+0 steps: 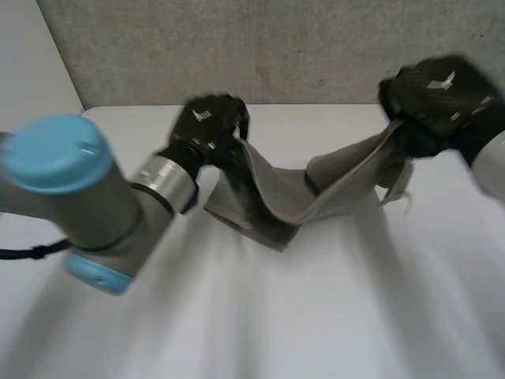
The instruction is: Fold the towel.
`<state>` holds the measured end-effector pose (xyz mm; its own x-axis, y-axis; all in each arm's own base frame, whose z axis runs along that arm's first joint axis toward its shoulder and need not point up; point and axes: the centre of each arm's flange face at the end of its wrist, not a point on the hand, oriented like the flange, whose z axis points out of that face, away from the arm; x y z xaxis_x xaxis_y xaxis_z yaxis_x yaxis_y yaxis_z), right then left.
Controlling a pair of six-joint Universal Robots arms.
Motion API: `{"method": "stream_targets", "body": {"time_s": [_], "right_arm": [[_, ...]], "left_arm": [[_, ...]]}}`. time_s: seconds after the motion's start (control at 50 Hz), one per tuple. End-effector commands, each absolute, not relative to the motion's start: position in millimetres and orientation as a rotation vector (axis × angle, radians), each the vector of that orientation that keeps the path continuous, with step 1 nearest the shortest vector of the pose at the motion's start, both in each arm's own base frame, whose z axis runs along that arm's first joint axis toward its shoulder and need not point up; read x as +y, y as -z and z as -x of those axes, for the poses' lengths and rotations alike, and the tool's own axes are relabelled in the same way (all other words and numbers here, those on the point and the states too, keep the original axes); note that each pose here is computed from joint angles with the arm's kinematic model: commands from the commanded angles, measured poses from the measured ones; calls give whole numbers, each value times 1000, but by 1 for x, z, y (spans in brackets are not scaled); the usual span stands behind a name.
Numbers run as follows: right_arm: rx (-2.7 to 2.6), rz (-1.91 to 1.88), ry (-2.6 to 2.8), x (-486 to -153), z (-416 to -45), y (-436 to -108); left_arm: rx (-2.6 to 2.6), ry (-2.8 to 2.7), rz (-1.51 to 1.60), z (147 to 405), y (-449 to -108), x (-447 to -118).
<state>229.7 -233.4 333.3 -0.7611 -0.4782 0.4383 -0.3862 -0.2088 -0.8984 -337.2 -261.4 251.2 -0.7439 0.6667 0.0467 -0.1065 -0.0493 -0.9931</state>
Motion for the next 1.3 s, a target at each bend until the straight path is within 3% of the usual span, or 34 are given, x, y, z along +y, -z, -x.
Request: {"method": "stream_targets", "body": {"time_s": [0.02,0.1,0.16,0.2,0.22,0.28,0.38,0.44,0.5,0.54,0.56,0.58,0.6,0.62,0.64,0.66,0.68,0.7,0.76,0.82,0.88,0.92,0.98,1.04,1.06,1.08,1.14,1.18,1.3], "right_arm": [[1903,1032,2225,-226,-213,-382],[1924,1070,2162,-227,-212,-384],[1964,1095,2084,-231,-214,-372],[2082,1162,1890,-251,-220,-334],[2083,1162,1889,-251,-220,-334],[2183,1331,1737,-268,-233,-293],[2218,1427,1747,-293,-258,-272],[2156,1404,1913,-316,-280,-278],[1992,1320,2204,-343,-297,-303],[1888,1257,2351,-352,-301,-322],[1762,1182,2505,-358,-304,-347],[1760,1182,2507,-358,-304,-347],[1603,1080,2664,-360,-306,-377],[1467,969,2776,-359,-304,-405],[1465,968,2777,-359,-304,-406],[1349,866,2843,-353,-302,-430],[1264,780,2875,-346,-298,-449],[1263,780,2876,-346,-298,-449],[1189,709,2874,-338,-293,-466],[1250,741,2827,-339,-294,-454],[1374,826,2721,-340,-297,-426],[1429,879,2658,-339,-298,-411],[1524,985,2528,-336,-298,-378],[1591,1083,2382,-326,-300,-342],[1626,1135,2309,-320,-300,-323],[1627,1135,2309,-320,-300,-323],[1762,1266,2107,-302,-296,-263],[1800,1307,2056,-296,-294,-244],[1895,1382,1944,-277,-285,-190]], "left_arm": [[-1580,-1992,571,286,-322,-261],[-1620,-2003,574,257,-334,-276],[-1646,-1974,586,253,-330,-279],[-1718,-1885,606,253,-311,-283],[-1718,-1884,606,253,-311,-283],[-1886,-1729,618,258,-257,-305],[-1955,-1694,693,266,-224,-327],[-1936,-1750,787,275,-213,-348],[-1850,-1884,798,282,-235,-372],[-1700,-2097,711,287,-286,-391],[-1699,-2099,711,287,-286,-391],[-1584,-2215,653,289,-319,-395],[-1583,-2216,653,289,-319,-395],[-1447,-2322,595,291,-354,-393],[-1302,-2415,540,289,-390,-388],[-1301,-2416,539,289,-390,-388],[-1168,-2490,491,285,-422,-380],[-1064,-2539,453,281,-443,-373],[-942,-2586,432,276,-466,-364],[-943,-2585,438,276,-465,-365],[-1025,-2550,452,277,-447,-369],[-1180,-2476,483,278,-407,-377],[-1265,-2423,511,278,-382,-380],[-1507,-2232,631,273,-302,-379],[-1507,-2232,631,273,-302,-379],[-1566,-2168,686,274,-276,-372],[-1664,-2077,796,271,-229,-357],[-1729,-2040,898,268,-194,-342],[-1780,-2046,1075,264,-155,-325]]}}
